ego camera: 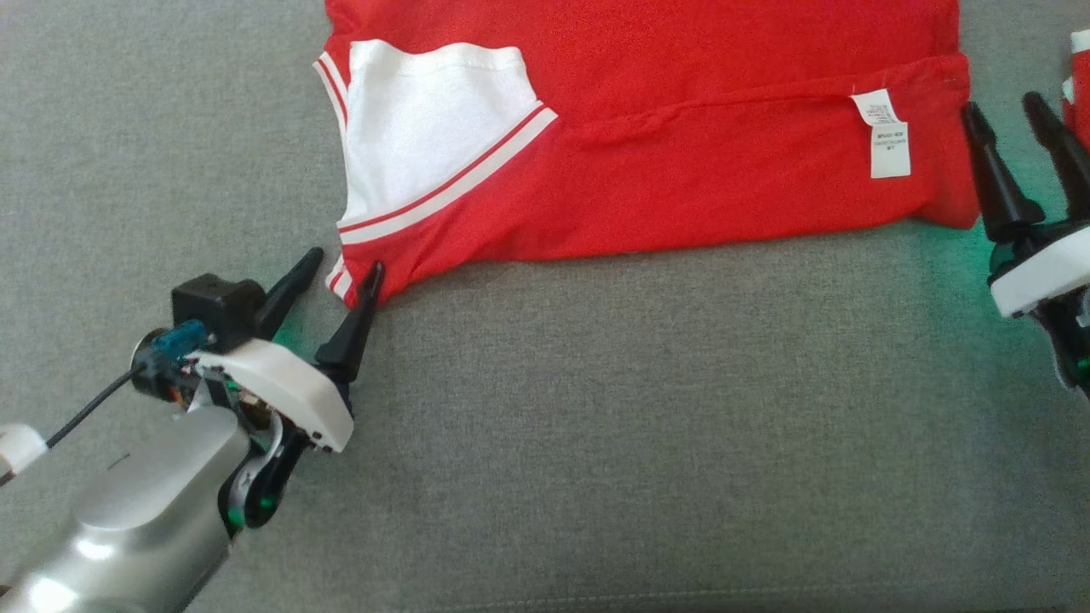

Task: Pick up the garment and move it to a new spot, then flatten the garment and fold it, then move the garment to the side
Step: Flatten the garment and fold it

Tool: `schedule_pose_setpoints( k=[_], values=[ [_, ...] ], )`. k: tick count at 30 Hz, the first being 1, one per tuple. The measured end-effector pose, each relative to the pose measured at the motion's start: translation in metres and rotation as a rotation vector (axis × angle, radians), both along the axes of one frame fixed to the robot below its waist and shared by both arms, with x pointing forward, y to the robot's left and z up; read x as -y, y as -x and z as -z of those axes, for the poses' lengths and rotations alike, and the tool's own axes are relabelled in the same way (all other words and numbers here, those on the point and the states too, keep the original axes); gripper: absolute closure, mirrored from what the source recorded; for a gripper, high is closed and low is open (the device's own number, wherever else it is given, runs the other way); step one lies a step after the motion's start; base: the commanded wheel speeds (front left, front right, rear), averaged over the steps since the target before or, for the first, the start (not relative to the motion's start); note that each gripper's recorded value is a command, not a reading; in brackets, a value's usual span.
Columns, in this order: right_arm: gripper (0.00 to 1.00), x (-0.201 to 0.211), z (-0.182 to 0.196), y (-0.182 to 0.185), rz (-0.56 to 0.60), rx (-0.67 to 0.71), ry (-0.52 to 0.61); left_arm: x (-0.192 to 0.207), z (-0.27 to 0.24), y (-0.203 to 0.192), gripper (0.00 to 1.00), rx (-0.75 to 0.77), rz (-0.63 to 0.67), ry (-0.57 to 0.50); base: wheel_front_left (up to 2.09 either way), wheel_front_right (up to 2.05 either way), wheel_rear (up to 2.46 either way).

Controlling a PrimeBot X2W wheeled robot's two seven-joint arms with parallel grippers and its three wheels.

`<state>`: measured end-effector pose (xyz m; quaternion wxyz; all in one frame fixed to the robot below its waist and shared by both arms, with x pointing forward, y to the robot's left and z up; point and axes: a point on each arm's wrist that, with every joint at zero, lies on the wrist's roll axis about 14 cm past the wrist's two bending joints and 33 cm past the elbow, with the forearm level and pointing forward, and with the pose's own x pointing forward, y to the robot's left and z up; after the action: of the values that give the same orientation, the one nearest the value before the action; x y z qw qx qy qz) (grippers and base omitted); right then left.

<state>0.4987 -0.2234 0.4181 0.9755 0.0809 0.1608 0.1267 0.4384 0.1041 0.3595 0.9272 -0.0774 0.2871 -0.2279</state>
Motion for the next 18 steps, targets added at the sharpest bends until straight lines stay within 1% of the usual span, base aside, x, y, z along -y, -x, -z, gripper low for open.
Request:
schedule_pose_setpoints(
  k=[1,2,3,4,5,6,7,11,17,18],
  values=[
    [0.00,-0.001,0.001,0.002,-0.002,-0.004,0.000,0.002,0.000,0.002,0.00,-0.010,0.014,-0.003,0.00,0.00,0.00],
    [0.00,-0.001,0.003,0.004,-0.004,-0.016,0.001,0.004,0.000,0.003,0.08,-0.017,0.022,-0.003,0.00,0.00,0.00],
    [0.00,-0.001,0.007,0.007,-0.005,-0.032,0.002,0.005,0.000,0.004,0.35,-0.021,0.028,-0.004,0.00,0.00,0.00],
    [0.00,-0.002,0.013,0.012,-0.007,-0.055,0.003,0.006,-0.001,0.005,0.35,-0.022,0.029,-0.007,0.00,0.00,0.00],
    [0.00,-0.002,0.017,0.016,-0.008,-0.072,0.007,0.006,-0.002,0.006,0.57,-0.025,0.031,-0.010,0.00,0.00,0.00],
    [0.00,-0.002,0.022,0.019,-0.009,-0.089,0.011,0.006,-0.002,0.007,0.74,-0.026,0.031,-0.012,0.00,0.00,0.00],
    [0.00,-0.001,0.026,0.022,-0.009,-0.107,0.015,0.006,-0.003,0.008,1.00,-0.026,0.034,-0.011,0.00,0.00,0.00],
    [0.00,0.001,0.039,0.026,0.004,-0.155,0.033,0.006,-0.005,0.017,1.00,-0.035,0.032,-0.005,0.00,0.00,0.00],
    [0.00,-0.001,0.059,0.033,0.003,-0.229,0.058,0.000,-0.012,0.018,1.00,-0.016,0.022,-0.004,0.00,0.00,0.00],
    [0.38,0.000,0.060,0.032,0.003,-0.232,0.067,-0.001,-0.013,0.018,1.00,-0.011,0.021,-0.005,0.00,0.00,0.00]
  ],
)
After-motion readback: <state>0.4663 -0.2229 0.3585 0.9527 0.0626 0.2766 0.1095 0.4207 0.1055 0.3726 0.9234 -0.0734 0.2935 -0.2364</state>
